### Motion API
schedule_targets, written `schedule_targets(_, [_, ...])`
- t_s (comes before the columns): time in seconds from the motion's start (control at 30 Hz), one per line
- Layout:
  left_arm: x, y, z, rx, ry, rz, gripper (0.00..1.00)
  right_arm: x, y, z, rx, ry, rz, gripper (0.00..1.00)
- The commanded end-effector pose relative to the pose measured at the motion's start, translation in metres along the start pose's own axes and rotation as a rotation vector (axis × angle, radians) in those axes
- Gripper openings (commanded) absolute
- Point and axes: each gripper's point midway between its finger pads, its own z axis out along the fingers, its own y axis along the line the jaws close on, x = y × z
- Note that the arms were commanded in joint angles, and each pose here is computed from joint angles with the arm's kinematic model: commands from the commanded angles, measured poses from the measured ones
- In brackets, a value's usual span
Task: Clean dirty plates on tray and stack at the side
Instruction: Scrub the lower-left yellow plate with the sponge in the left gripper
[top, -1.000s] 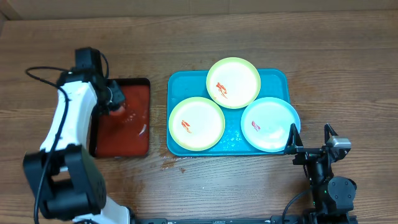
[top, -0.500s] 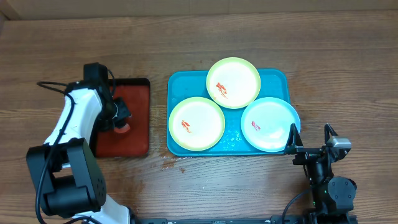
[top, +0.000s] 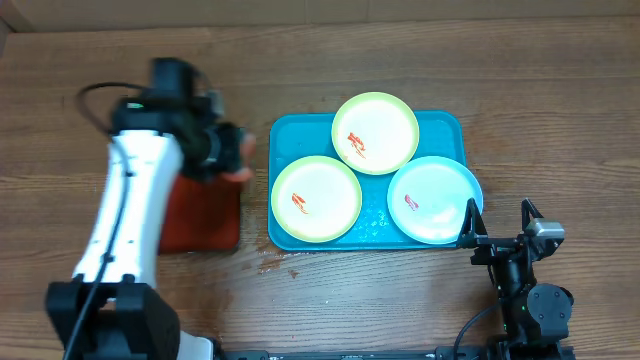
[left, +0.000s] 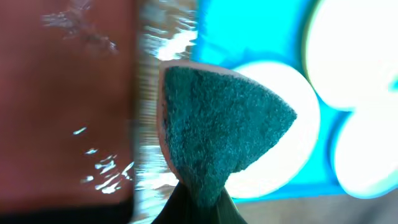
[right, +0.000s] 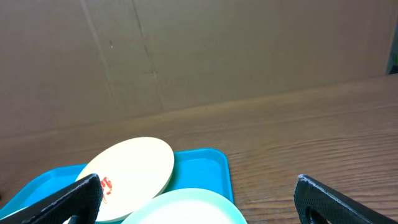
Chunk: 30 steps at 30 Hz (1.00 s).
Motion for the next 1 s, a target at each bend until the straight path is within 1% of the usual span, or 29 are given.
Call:
schedule_targets(0.0, [0.034,-0.042,0.034,0.068,0.087,0.149,0.04,0.002,-0.001,0.0,0.006,-0.004,-0.006,1.0])
schedule_targets(0.07, [0.042,-0.055,0.055,0.045,0.071,0.233,0.04,0.002,-0.001,0.0,0.006,-0.004,-0.006,1.0])
schedule_targets(0.2, [0.049,-0.06,0.087,-0.09,-0.017,0.37,0.04,0.002,-0.001,0.0,0.006,-0.004,-0.006,1.0])
schedule_targets(0.37, [0.051,-0.069,0.107,-0.189,-0.126,0.506,0.04,0.002,-0.001,0.0,0.006,-0.004,-0.006,1.0])
schedule_targets(0.5, [0.052,-0.073,0.117,-0.182,-0.17,0.524,0.04,0.002,-0.001,0.0,0.006,-0.004,-0.006,1.0])
schedule_targets(0.6, [0.058,-0.073,0.125,-0.153,-0.167,0.524,0.04,0.002,-0.001,0.0,0.006,-0.004,-0.006,1.0])
schedule_targets(0.8, [0.071,-0.062,0.138,-0.155,-0.141,0.525,0.05,0.002,-0.001,0.0,0.006,-0.004,-0.006,1.0])
schedule_targets(0.83, [0.071,-0.061,0.138,-0.156,-0.14,0.525,0.09,0.002,-0.001,0.0,0.006,-0.004,-0.006,1.0])
schedule_targets(0.87, [0.071,-0.061,0.138,-0.156,-0.14,0.525,0.18,0.002,-0.001,0.0,0.006,-0.004,-0.006,1.0])
schedule_targets(0.9, [0.071,-0.061,0.138,-0.156,-0.14,0.525,0.22,0.002,-0.001,0.0,0.006,-0.004,-0.006,1.0])
schedule_targets(0.97, [0.07,-0.063,0.138,-0.152,-0.149,0.526,0.24,0.002,-0.001,0.0,0.006,-0.004,-0.006,1.0])
